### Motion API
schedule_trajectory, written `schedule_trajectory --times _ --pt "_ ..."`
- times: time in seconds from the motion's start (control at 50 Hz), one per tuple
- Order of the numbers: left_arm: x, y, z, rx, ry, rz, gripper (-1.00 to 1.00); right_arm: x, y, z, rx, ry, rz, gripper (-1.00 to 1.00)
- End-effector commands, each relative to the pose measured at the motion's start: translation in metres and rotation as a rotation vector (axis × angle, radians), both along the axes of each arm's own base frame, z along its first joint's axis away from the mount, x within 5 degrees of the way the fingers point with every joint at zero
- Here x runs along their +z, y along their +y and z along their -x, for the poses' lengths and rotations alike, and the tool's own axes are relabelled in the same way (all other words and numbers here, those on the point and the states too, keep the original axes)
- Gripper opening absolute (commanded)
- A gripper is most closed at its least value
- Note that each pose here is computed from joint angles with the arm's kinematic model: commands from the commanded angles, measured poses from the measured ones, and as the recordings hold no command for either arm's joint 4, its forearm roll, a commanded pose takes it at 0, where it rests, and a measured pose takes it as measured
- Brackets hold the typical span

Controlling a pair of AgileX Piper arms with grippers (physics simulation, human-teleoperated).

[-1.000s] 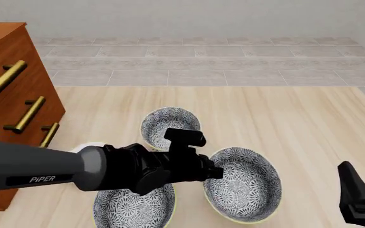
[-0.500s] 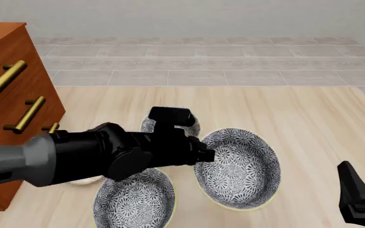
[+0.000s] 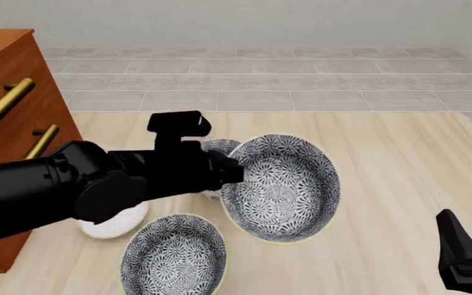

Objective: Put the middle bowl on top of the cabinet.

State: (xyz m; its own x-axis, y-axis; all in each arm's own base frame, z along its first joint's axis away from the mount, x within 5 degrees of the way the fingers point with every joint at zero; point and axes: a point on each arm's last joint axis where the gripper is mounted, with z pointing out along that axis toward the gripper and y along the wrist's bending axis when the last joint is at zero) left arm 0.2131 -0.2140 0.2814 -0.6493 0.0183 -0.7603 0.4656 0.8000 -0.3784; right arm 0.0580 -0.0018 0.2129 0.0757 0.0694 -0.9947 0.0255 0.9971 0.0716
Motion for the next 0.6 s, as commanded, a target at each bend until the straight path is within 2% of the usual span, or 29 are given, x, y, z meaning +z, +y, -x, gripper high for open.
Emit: schedule_trajectory --times 0.02,0.42,0.6 --pt "0.016 0.015 0.003 0.036 -0.008 0.035 -1.0 0.0 0.0 0.0 0.001 0.001 0.005 1.0" --pt "0.033 0.038 0.004 0.081 -0.046 0.035 -1.0 0.0 0.0 0.0 0.002 0.002 0.008 1.0" --pt "0.033 0.045 0.002 0.11 -0.021 0.027 -1.0 0.0 0.0 -0.001 0.006 0.004 0.011 1.0"
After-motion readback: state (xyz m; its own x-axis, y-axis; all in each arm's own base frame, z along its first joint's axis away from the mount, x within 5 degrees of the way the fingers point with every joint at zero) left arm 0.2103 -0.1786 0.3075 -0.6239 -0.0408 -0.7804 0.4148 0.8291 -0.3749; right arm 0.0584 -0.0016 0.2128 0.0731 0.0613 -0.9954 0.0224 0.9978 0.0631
